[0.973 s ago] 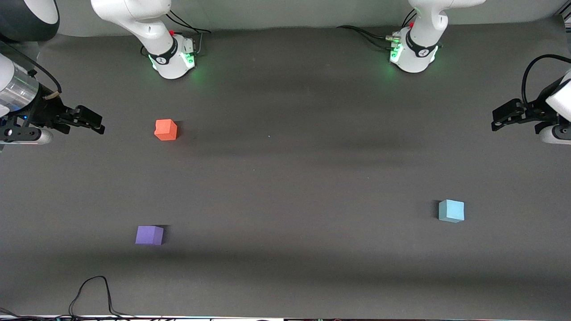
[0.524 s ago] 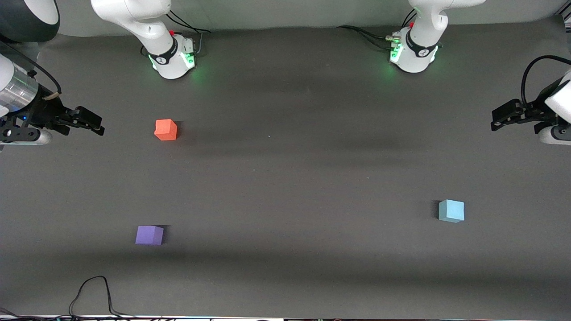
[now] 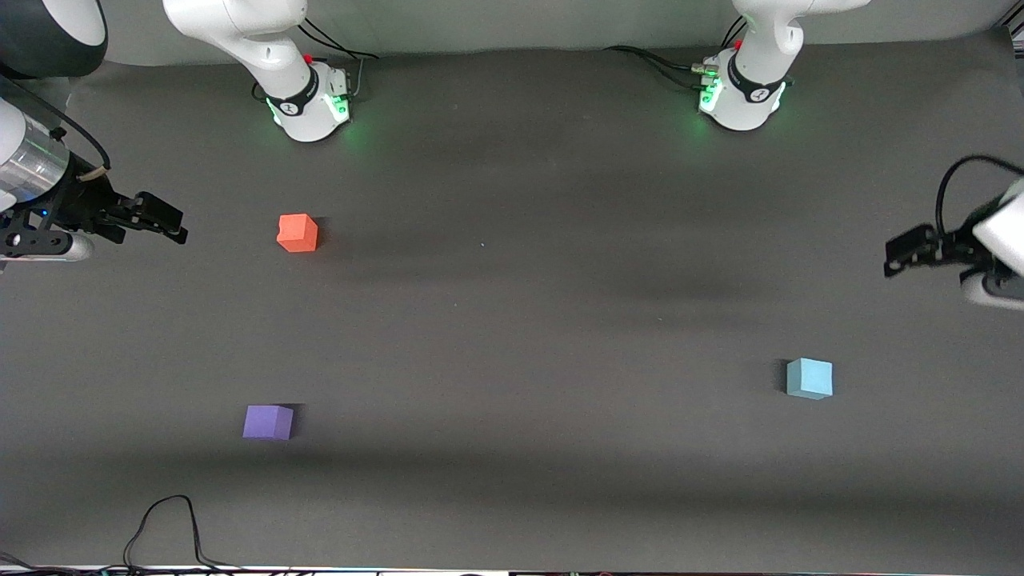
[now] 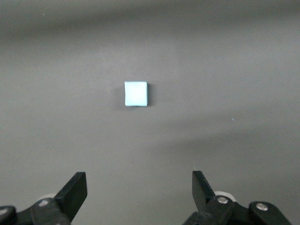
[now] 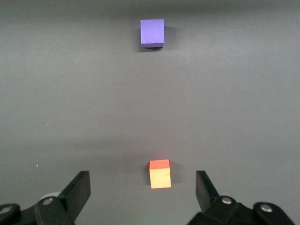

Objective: Place blue block between orange and purple blocks
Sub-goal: 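Reach the open left gripper down over the light blue cube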

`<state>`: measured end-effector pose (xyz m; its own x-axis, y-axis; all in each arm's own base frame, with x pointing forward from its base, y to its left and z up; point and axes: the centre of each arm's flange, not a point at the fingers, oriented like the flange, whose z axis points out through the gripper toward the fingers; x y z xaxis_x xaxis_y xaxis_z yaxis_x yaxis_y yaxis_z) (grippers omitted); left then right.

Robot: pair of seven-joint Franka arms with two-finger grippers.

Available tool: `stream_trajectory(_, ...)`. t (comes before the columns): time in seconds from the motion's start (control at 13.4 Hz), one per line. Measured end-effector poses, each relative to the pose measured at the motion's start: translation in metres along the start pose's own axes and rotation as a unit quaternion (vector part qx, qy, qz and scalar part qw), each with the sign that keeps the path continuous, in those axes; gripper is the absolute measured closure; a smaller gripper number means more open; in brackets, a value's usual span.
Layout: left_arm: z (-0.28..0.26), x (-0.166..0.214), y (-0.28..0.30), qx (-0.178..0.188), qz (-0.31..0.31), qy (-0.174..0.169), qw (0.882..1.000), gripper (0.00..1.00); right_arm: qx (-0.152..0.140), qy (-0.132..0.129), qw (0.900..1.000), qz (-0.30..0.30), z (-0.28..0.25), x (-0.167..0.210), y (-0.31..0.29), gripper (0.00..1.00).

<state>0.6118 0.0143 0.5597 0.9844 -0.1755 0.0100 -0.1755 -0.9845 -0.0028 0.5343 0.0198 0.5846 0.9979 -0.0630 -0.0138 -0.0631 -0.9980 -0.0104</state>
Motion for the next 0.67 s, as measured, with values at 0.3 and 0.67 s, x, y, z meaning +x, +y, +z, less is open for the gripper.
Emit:
stream_trajectory(0.3, 0.031, 0.038, -0.020, -0.006, -0.002, -0.004, 1.000, 0.00, 0.000, 0.000, 1.000, 0.001, 0.000, 0.000, 0.001, 0.00)
stream_trajectory(0.67, 0.078, 0.061, -0.025, -0.008, -0.002, -0.011, 1.000, 0.00, 0.000, 0.000, 1.000, 0.001, 0.001, 0.000, 0.001, 0.00)
